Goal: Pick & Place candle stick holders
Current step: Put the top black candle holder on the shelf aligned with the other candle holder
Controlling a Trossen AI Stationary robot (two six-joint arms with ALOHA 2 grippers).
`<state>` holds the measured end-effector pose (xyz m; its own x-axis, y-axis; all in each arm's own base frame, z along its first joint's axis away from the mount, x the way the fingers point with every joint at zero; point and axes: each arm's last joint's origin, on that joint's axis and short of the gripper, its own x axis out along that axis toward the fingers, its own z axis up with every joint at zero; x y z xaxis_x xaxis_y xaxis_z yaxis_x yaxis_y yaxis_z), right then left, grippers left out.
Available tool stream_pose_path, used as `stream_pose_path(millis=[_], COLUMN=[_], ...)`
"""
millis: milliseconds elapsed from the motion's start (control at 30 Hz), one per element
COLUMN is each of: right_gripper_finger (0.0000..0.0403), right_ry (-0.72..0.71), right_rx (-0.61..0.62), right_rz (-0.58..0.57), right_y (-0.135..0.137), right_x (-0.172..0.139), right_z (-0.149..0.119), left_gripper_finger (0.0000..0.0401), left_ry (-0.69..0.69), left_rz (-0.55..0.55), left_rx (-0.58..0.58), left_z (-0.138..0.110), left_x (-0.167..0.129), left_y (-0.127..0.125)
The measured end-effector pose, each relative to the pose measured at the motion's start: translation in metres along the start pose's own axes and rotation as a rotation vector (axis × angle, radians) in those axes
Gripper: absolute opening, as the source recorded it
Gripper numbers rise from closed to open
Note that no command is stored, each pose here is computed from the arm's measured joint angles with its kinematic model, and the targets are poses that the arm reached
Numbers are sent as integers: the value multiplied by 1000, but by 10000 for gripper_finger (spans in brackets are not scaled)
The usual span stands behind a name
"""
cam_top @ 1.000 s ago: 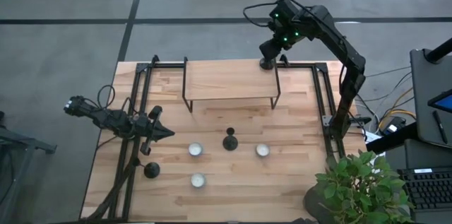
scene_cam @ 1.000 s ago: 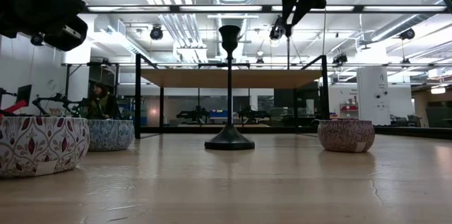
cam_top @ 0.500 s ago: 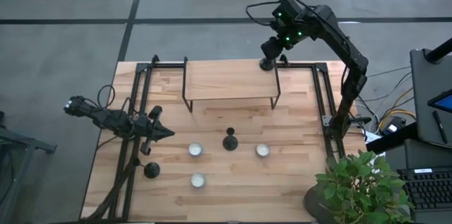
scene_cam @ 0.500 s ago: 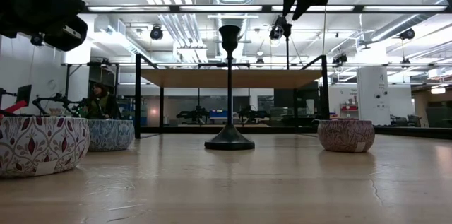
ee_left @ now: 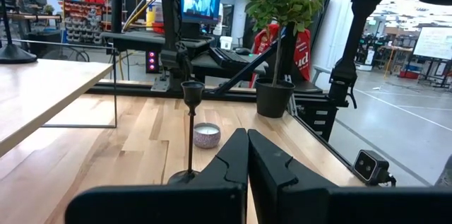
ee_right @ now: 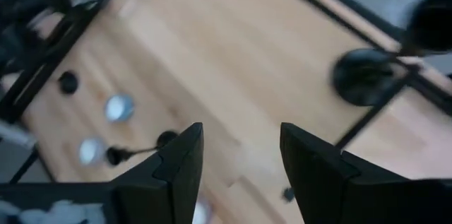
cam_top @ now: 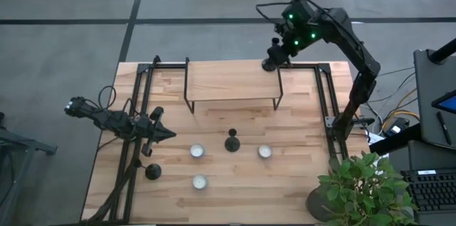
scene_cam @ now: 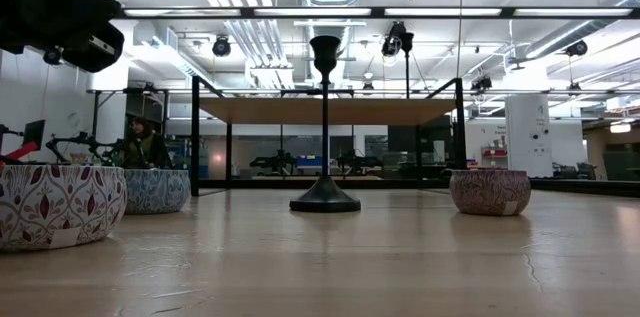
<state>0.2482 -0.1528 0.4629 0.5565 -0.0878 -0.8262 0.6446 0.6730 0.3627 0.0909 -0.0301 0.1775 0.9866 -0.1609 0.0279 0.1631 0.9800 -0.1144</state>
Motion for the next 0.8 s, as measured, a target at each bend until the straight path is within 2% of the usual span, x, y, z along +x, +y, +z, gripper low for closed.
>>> stream_pose_path(millis=[200,433,667,800], right_gripper_finger=[169,168,181,198], right_ry=[61,147,137,148], right_rx=[-167,-377,-532,-561], right_rz=[88,173,293,264], right_y=[42,100,155,167], right_x=[6,20,54,80], right_z=[-21,-60,-99,-119], left_gripper_finger=[3,3,3,3], left_ry=[0,0,0,0], left_rz=[0,0,0,0], left_rx=[0,0,0,0], left_z=[0,0,0,0], left_x=[0,0,0,0], left_y=[0,0,0,0])
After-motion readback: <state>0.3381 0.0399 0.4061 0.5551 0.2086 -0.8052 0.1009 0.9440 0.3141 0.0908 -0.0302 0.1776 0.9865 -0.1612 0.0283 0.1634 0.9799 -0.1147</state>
